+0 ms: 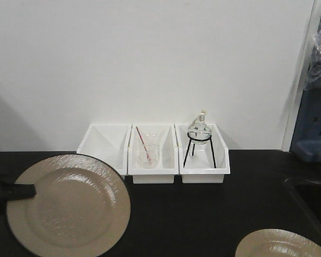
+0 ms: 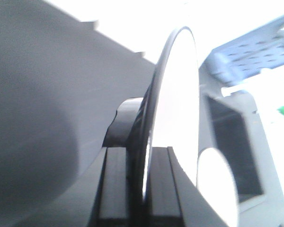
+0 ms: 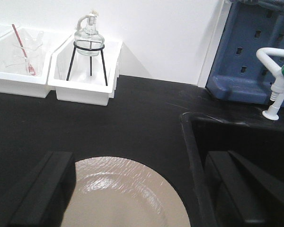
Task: Arrange circular plates on left workspace
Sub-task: 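Grasp the plate rim with the left gripper and lift it, then carry the plate toward the center and set it down, open left gripper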
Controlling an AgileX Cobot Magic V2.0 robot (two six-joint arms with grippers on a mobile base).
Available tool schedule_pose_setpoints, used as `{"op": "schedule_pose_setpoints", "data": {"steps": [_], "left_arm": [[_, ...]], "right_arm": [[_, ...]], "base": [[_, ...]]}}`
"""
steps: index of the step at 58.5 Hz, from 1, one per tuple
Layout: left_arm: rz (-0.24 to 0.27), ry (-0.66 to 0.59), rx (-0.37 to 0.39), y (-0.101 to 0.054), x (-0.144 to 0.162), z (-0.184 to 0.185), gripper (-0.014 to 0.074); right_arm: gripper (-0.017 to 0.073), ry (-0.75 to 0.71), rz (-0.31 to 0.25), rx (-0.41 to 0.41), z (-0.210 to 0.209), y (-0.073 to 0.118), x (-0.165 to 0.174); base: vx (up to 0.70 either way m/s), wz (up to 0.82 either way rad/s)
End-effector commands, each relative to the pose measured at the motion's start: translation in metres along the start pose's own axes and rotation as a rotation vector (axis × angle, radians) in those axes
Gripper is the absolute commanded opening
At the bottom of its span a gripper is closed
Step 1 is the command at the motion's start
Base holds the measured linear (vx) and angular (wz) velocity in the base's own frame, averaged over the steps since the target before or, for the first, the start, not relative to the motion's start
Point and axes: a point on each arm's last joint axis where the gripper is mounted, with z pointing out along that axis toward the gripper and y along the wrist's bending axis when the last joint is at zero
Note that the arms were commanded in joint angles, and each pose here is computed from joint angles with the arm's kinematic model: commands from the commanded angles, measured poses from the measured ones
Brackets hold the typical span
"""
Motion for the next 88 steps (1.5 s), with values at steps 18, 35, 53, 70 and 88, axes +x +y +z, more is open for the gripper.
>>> {"op": "schedule_pose_setpoints", "data": {"steps": [18, 35, 53, 70, 88], "left_arm": [[-0.194, -0.049, 0.112, -0.045, 0.023, 0.075, -0.0001], [-0.249, 0.040, 0.090, -0.036, 0.040, 0.126, -0.0001], [-0.264, 0.065, 0.112, -0.035, 0.028, 0.170, -0.0001], [-0.283, 0.085, 0.087, -0.023, 0.033, 0.181, -0.0001], [-0.198, 0.064, 0.060, -0.019, 0.032, 0.182, 0.0003]], "right_arm": [[0.0594, -0.120, -0.012, 0.012, -0.001, -0.002, -0.019], [0.0594, -0.120, -0.012, 0.012, -0.001, -0.002, -0.019], [0.0594, -0.120, -0.012, 0.012, -0.001, -0.002, -0.019], [0.0594, -0.118, -0.012, 0.012, -0.001, -0.002, -0.019], [0.0594, -0.120, -0.012, 0.012, -0.001, -0.002, -0.019]], "base": [[0.00, 0.00], [0.00, 0.00], [0.00, 0.00], [0.00, 0.00], [0.00, 0.00]]}}
